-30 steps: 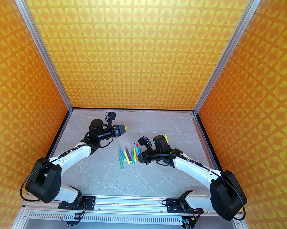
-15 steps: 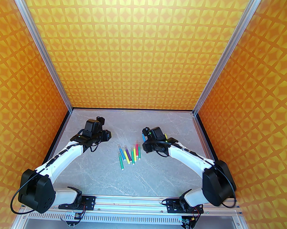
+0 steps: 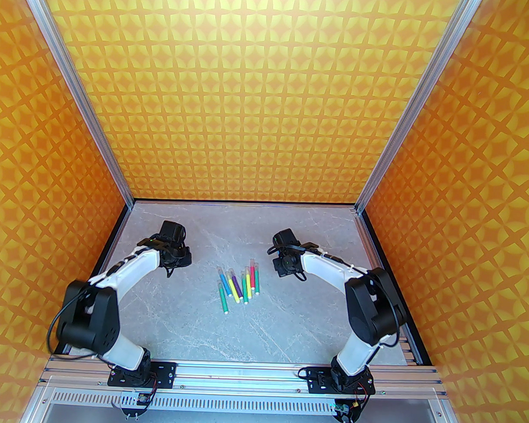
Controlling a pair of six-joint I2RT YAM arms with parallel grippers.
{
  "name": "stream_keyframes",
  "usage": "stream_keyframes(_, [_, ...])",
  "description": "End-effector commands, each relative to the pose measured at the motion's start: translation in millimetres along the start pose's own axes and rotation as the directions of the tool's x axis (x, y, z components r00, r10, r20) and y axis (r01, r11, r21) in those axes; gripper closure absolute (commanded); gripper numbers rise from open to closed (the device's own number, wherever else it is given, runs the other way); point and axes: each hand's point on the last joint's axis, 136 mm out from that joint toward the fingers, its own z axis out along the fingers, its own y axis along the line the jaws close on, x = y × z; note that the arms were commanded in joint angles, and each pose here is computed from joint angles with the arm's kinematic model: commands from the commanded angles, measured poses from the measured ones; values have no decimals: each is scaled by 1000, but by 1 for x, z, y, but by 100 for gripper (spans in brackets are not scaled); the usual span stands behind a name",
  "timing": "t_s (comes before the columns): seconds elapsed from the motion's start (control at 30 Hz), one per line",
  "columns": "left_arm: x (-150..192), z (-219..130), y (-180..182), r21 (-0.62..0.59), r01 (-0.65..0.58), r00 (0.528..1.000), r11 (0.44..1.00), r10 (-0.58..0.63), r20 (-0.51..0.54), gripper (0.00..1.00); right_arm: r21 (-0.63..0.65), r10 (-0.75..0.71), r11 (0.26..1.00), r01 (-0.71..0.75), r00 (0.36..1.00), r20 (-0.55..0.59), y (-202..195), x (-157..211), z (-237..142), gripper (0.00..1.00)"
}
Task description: Open the pen caps
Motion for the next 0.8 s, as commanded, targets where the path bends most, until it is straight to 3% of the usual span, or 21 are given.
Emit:
stream_keyframes(0.0, [-8,11,10,-43,-7,1000,999,6,-22,100,44,-4,999,5,1000,-30,-14,1,7,100])
stream_keyframes(0.27, [-21,39,15,-63,1,998,998,-5,-66,100,83,17,997,-10,997,-77,-31,8,26,99])
stream_keyframes(0.77, [-19,58,39,-98,46,993,994,-57,-105,98,112,87,991,-75,989,-115,-53,16,41,94])
